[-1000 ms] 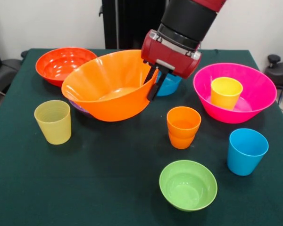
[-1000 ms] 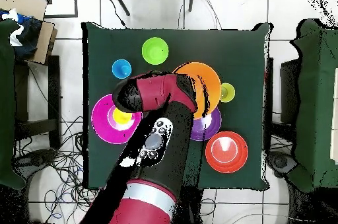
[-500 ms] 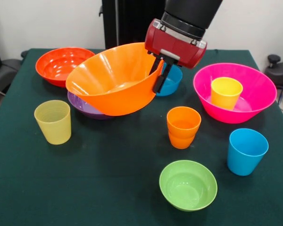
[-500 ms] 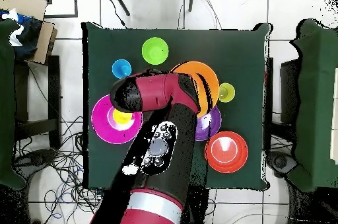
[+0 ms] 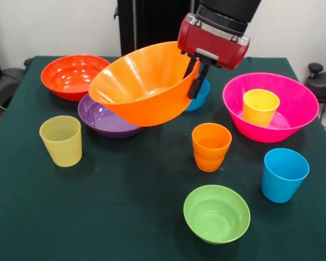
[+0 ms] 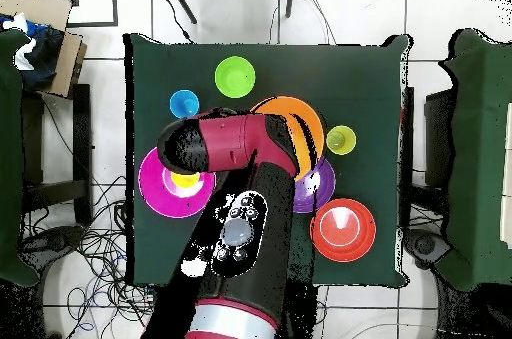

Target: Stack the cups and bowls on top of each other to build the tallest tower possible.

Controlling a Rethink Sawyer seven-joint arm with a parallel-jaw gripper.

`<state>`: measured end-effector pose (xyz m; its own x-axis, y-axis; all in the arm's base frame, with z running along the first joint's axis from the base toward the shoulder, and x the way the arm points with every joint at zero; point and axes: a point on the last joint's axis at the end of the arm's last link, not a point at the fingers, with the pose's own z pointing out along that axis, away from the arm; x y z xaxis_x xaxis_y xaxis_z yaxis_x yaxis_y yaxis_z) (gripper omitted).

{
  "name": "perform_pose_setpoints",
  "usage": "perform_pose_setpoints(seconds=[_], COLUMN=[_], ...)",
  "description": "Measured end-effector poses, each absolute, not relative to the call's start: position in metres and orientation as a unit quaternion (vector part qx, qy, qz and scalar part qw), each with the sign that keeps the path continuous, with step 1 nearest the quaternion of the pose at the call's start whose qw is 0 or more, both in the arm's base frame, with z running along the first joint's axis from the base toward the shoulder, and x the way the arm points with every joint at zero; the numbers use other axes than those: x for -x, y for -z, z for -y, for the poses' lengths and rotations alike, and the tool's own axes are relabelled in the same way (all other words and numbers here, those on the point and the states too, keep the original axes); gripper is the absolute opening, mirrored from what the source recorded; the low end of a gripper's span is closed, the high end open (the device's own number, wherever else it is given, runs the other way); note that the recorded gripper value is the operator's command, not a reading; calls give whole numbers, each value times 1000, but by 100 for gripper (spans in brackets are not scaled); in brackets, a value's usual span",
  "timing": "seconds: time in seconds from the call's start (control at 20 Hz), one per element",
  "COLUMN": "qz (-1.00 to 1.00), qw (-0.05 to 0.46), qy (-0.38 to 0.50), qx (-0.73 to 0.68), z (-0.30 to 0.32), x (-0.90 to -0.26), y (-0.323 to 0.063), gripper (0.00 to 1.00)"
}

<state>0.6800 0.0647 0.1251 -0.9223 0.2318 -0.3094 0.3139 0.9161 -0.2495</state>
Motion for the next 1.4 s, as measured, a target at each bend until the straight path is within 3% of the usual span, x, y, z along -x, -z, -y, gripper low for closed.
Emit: perform_pose_setpoints(seconds=[0.3, 1.4], qz=[-972, -975], qw=[112, 97], qy=[140, 106], qx=[-152, -167], z=[-80, -131], x=[-670, -668], y=[-129, -134], gripper=[0, 0])
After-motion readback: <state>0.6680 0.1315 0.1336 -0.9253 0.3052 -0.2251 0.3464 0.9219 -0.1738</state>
